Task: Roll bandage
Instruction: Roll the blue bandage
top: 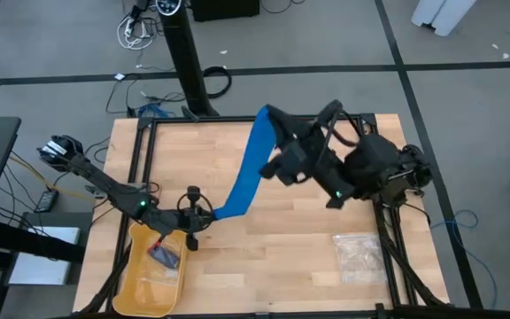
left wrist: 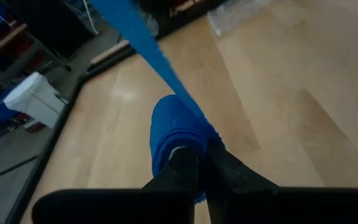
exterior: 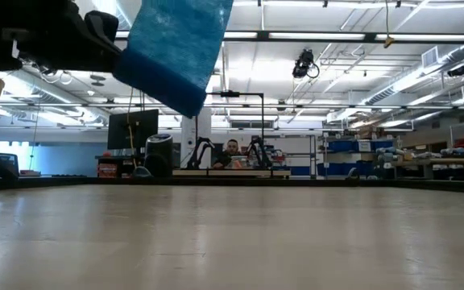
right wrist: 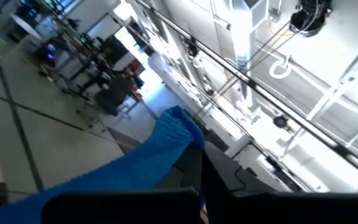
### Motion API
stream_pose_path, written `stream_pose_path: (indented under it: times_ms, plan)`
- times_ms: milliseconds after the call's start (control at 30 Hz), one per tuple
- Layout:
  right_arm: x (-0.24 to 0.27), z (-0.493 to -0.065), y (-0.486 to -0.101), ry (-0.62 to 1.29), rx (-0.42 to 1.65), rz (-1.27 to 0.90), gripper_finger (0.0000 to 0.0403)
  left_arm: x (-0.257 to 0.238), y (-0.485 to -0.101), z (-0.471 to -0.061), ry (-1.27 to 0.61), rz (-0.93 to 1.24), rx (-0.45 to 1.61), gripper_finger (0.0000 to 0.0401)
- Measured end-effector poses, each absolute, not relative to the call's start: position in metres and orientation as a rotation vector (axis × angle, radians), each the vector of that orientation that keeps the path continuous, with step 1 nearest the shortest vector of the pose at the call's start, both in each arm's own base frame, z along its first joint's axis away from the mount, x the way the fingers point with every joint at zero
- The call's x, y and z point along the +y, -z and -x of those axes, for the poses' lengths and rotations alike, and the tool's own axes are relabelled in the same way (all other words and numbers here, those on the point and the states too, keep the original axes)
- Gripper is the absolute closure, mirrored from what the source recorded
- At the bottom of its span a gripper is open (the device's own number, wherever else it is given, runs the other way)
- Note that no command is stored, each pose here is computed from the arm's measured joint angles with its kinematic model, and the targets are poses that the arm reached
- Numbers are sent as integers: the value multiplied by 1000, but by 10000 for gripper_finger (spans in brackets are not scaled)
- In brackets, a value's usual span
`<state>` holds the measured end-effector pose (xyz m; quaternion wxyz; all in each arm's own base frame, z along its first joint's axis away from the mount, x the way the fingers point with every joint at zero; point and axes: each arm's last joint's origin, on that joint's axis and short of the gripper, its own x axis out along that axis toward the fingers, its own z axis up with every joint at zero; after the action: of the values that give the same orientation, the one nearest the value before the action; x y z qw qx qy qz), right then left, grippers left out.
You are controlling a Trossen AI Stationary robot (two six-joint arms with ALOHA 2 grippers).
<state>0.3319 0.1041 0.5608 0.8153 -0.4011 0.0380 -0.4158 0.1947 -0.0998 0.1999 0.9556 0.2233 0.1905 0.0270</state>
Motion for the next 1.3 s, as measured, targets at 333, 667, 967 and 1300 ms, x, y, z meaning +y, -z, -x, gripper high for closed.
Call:
stream_pose_path:
  times_ms: [333, 667, 967, 1300]
  plan:
    - [57, -351, -549, 965, 208, 871, 403, -125, -221, -197, 27, -425, 263, 384]
    - [18, -369, -515, 814, 303, 749, 392, -152, -257, -192, 116, -363, 156, 384]
    - [-5, -377, -484, 629, 366, 479, 335, -158, -274, -191, 124, -277, 53, 384]
    - [-5, -375, -481, 615, 385, 454, 284, -158, -280, -192, 95, -218, 7, 384]
